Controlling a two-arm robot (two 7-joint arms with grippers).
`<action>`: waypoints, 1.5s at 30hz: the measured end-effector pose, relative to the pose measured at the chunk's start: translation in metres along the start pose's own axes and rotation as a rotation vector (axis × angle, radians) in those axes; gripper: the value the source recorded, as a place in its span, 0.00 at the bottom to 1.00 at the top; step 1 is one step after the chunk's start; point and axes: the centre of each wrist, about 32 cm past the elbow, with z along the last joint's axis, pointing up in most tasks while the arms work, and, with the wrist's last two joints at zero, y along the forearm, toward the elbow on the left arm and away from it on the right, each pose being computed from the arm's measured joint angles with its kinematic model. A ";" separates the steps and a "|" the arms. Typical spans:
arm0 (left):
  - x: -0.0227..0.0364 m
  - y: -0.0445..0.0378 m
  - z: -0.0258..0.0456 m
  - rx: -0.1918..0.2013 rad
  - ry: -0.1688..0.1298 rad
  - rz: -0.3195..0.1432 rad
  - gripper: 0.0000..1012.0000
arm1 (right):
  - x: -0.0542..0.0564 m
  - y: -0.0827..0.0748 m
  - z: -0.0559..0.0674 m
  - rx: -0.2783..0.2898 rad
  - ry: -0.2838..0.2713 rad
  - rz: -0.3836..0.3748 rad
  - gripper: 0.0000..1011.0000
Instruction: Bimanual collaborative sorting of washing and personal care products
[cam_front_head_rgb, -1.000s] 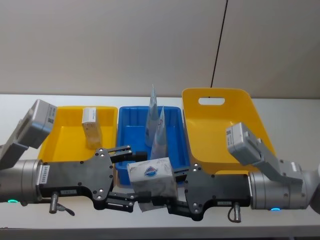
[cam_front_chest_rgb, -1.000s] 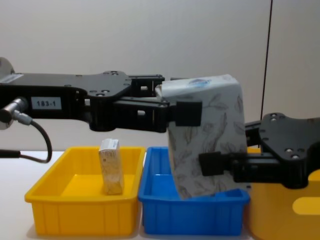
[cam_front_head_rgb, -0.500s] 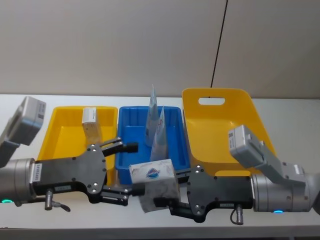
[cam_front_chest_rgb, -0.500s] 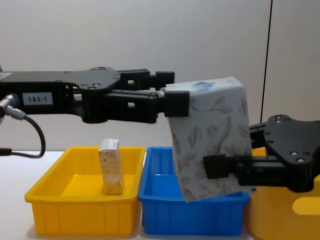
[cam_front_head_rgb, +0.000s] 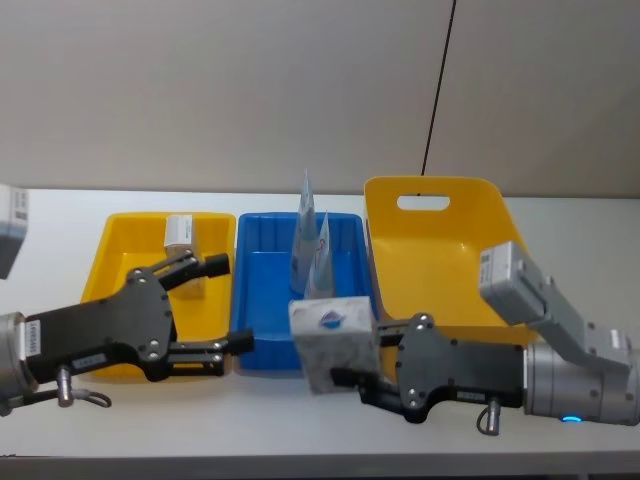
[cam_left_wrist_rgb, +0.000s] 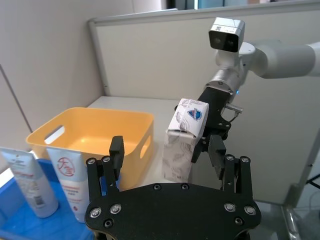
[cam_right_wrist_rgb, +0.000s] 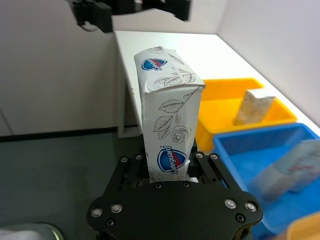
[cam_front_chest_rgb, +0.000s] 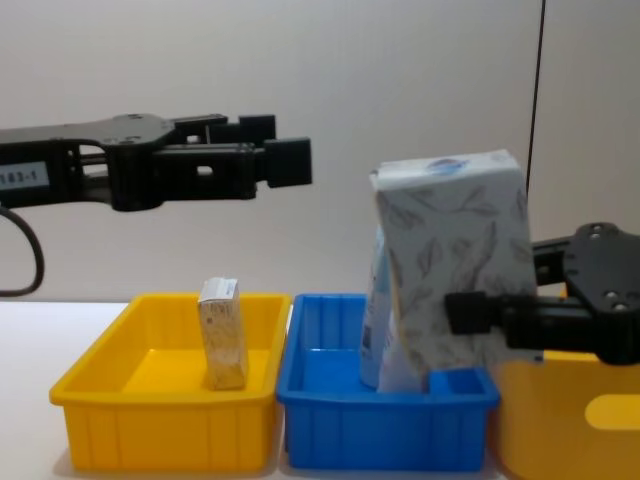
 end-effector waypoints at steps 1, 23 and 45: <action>-0.0004 0.0007 -0.0003 -0.002 0.002 0.004 0.99 | 0.000 -0.002 -0.001 -0.002 0.002 -0.020 0.36; -0.0004 0.0146 -0.0008 -0.006 0.035 0.072 0.99 | -0.002 -0.020 -0.008 0.003 0.031 -0.344 0.36; -0.0002 0.0169 -0.0009 -0.005 0.042 0.083 0.99 | 0.001 -0.019 -0.003 -0.021 0.070 -0.701 0.36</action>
